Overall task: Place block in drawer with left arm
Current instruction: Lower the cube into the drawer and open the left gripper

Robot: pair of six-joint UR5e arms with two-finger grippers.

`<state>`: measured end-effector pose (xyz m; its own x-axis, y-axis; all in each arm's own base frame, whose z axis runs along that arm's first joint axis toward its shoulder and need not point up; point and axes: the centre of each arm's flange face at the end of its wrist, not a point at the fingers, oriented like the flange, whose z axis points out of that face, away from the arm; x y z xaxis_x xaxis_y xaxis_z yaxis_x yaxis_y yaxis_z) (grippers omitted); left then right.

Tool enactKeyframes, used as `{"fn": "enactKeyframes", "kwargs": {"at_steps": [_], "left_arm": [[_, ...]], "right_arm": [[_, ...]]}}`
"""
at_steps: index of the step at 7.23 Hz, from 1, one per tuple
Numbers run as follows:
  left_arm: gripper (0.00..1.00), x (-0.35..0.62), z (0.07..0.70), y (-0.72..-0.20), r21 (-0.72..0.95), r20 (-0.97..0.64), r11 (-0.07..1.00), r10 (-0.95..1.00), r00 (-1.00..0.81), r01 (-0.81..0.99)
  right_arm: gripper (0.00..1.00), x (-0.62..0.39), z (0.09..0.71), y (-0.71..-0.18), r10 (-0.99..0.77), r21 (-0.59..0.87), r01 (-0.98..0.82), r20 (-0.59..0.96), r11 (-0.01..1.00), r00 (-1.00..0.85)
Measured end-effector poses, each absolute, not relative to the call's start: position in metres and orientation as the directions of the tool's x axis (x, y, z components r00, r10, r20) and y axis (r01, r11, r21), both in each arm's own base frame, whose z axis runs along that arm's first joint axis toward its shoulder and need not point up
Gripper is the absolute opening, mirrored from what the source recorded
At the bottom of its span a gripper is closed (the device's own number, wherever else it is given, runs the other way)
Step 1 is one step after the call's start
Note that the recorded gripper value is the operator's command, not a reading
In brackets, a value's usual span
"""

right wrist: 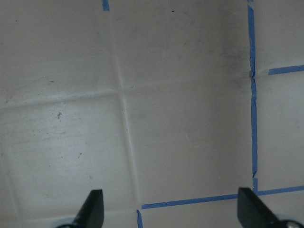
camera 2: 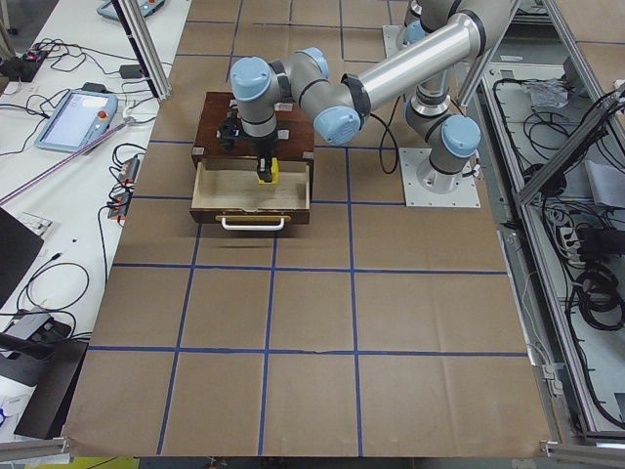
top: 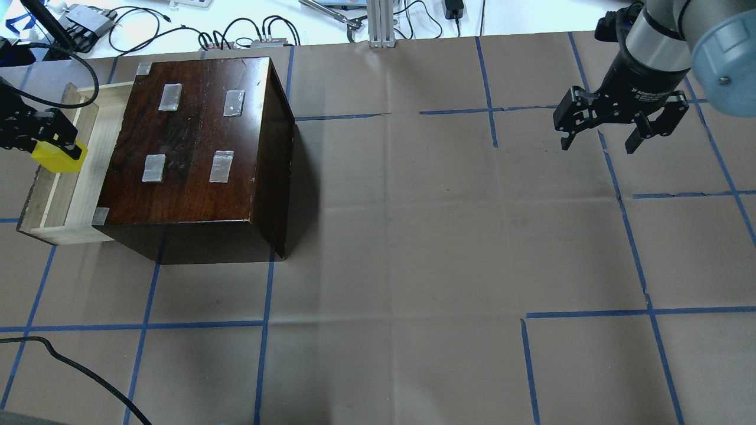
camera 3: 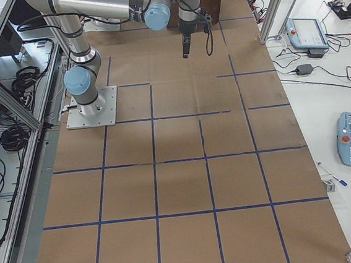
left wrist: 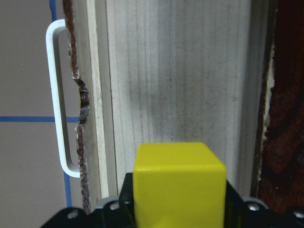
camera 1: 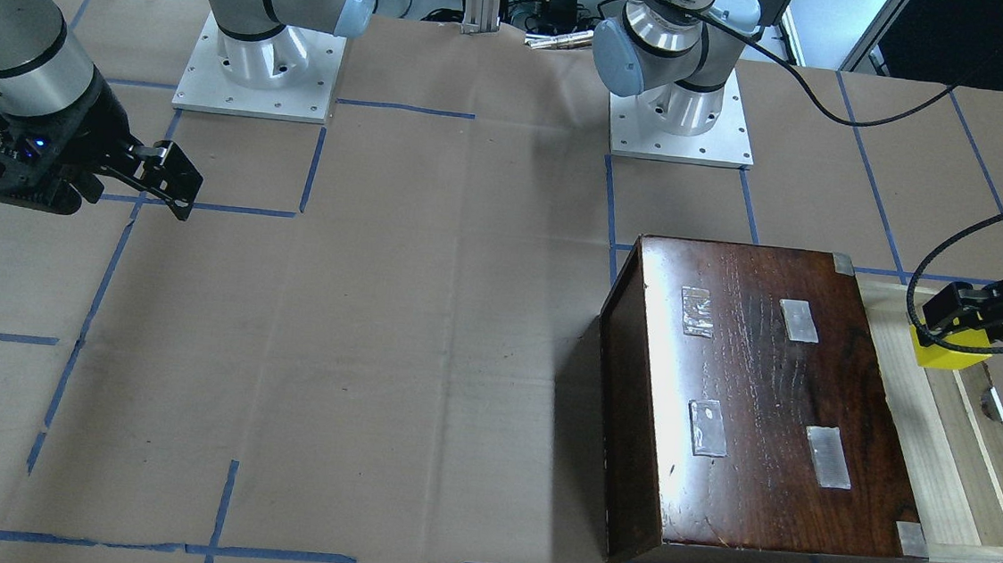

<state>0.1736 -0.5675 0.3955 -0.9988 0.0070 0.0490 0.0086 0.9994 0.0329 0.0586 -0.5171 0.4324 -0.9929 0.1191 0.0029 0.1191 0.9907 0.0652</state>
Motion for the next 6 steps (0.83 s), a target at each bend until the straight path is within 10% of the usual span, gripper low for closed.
{"fn": "enactKeyframes", "kwargs": {"at_steps": [3, 6], "left_arm": [[0.17, 0.172, 0.371, -0.581, 0.053, 0.062, 0.998, 0.022, -0.998, 0.025], [0.96, 0.17, 0.353, -0.593, 0.048, 0.068, 0.998, 0.03, -0.997, 0.033]], "right_arm": [[1.0, 0.059, 0.432, -0.517, 0.119, 0.065, 0.119, 0.003, 0.991, -0.993], [1.0, 0.059, 0.432, -0.517, 0.119, 0.065, 0.119, 0.003, 0.991, -0.993]]}}
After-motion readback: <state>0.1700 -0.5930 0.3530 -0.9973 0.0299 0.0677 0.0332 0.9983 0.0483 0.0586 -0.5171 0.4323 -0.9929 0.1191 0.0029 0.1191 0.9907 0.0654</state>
